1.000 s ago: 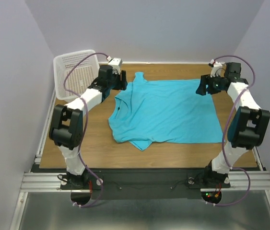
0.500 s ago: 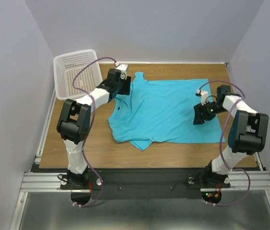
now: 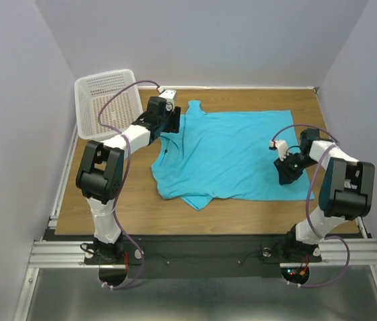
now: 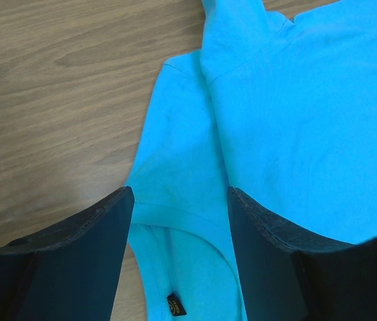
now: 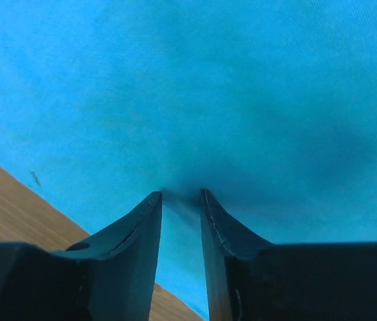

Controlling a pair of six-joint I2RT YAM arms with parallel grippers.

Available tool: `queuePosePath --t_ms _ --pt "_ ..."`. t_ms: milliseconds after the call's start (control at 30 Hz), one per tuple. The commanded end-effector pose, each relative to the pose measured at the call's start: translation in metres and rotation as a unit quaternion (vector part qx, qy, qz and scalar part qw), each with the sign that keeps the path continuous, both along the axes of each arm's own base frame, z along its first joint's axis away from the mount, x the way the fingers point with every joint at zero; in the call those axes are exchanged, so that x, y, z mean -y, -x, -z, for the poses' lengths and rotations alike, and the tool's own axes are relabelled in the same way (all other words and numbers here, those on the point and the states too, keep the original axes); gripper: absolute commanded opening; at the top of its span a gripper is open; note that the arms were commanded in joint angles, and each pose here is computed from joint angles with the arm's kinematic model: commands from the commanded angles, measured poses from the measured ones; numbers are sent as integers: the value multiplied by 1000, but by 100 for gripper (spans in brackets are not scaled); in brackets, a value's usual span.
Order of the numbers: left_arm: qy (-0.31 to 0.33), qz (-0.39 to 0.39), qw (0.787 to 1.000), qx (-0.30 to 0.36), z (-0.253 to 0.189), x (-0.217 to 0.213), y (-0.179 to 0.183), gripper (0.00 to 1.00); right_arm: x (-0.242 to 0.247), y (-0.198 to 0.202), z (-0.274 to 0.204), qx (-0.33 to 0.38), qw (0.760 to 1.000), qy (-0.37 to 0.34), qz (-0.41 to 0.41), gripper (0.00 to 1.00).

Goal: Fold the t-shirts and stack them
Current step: Flatten the tshirt out

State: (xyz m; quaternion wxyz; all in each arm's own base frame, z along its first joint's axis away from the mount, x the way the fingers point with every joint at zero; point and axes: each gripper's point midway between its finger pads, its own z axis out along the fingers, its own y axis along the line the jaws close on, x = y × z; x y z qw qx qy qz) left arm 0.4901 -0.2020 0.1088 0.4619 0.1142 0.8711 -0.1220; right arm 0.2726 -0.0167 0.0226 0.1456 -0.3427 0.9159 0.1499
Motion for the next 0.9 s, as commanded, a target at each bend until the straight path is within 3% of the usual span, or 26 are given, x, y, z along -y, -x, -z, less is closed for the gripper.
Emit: queuePosePath --t_ms 0,133,233,433,533,600,667,867 --pt "18 4 999 41 -34 1 3 70 22 26 13 -16 997 70 -25 23" --pt "18 7 999 40 -31 1 5 70 35 44 18 -24 992 113 -44 9" --pt "25 12 999 43 -35 6 0 70 47 64 24 -41 985 153 -64 4" --pt "40 29 998 47 -42 22 -19 70 81 77 20 -42 977 202 -44 2" --pt "51 47 997 41 -37 35 -32 70 85 47 -5 16 987 160 28 33" --pt "65 60 995 42 -36 46 -44 70 82 24 -30 56 988 132 60 44" --pt "78 64 994 42 -34 55 -52 70 67 3 -49 96 989 83 78 50" --pt "117 102 988 16 -17 87 -68 69 36 -52 -95 142 977 -60 150 53"
